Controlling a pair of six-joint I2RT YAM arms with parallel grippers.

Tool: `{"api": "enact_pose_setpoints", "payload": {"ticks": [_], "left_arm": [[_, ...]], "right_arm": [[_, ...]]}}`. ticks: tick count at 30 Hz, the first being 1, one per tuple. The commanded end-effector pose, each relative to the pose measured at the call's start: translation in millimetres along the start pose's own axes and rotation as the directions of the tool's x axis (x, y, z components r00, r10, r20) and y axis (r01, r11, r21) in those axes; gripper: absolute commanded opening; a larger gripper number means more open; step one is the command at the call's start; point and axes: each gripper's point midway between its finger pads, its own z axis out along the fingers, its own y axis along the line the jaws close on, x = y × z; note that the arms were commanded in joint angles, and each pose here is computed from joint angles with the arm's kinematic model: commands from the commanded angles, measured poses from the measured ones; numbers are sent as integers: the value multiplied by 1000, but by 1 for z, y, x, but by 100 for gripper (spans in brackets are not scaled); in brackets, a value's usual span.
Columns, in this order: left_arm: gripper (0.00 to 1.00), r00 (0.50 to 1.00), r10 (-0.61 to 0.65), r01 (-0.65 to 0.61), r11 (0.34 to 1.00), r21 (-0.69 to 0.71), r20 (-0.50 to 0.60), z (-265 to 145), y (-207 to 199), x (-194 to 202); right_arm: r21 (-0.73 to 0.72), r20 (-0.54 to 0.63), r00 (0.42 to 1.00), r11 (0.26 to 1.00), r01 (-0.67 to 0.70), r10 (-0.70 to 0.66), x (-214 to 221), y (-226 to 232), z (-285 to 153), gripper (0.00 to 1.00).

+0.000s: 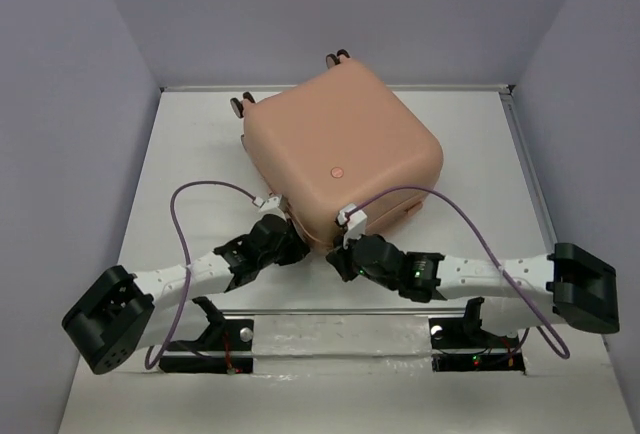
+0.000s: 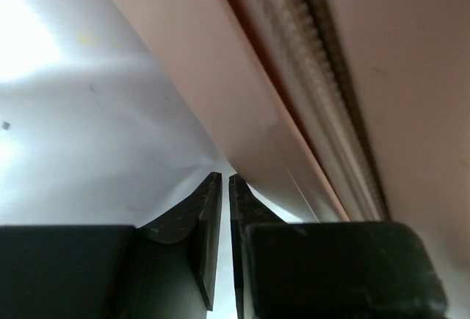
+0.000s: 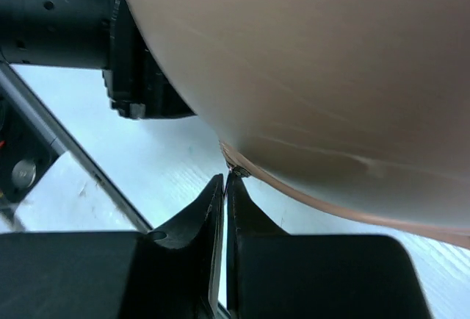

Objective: Pack the luggage

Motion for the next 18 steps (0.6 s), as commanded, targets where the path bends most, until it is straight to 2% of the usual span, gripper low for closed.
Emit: {"api": "enact_pose_setpoints", "payload": {"ticks": [1,4,5,7,8,9,10,12,14,15,16,17,18], "left_arm": [[21,951,-23,-88,936,342,307,-12,-125,-102],[22,948,-6,-106,937,333,317,-8,-129,-107],[27,947,7,-114,943,314,322,-7,-126,-112],[41,963,27,-95,965,243,268,-5,-100,-107],[62,965,28,-88,972,219,262,-8,-86,-107],[73,957,7,-57,985,165,289,-12,-61,-121],[82,964,9,-48,989,142,264,-25,-43,-116],[88,945,-9,-19,996,82,328,-54,-12,-142],[93,915,-10,-19,998,68,403,-80,-12,-172],[94,904,-2,-30,997,68,428,-89,-13,-184],[94,914,-6,-32,996,87,406,-91,-17,-189],[93,892,-20,-27,995,97,452,-105,-24,-218],[92,891,-30,-22,994,109,454,-105,-27,-229]], "right_arm": [[-217,107,989,973,-74,99,-26,82,6,7],[-69,220,963,987,-146,158,-31,53,26,7],[-80,298,935,981,-177,193,-45,53,28,7],[-62,313,924,976,-209,218,-39,45,32,7],[-58,309,925,975,-214,222,-35,42,30,7],[-62,304,925,974,-218,226,-32,40,28,7],[-53,292,929,974,-222,227,-27,36,26,7],[-60,281,932,973,-222,230,-23,33,19,7],[-57,265,937,974,-219,226,-19,30,15,7],[-60,265,937,974,-219,227,-19,30,13,7],[-63,257,940,974,-216,225,-17,29,11,7],[-72,253,941,975,-212,223,-16,30,9,7],[-67,245,945,976,-208,218,-14,29,8,7]]}}
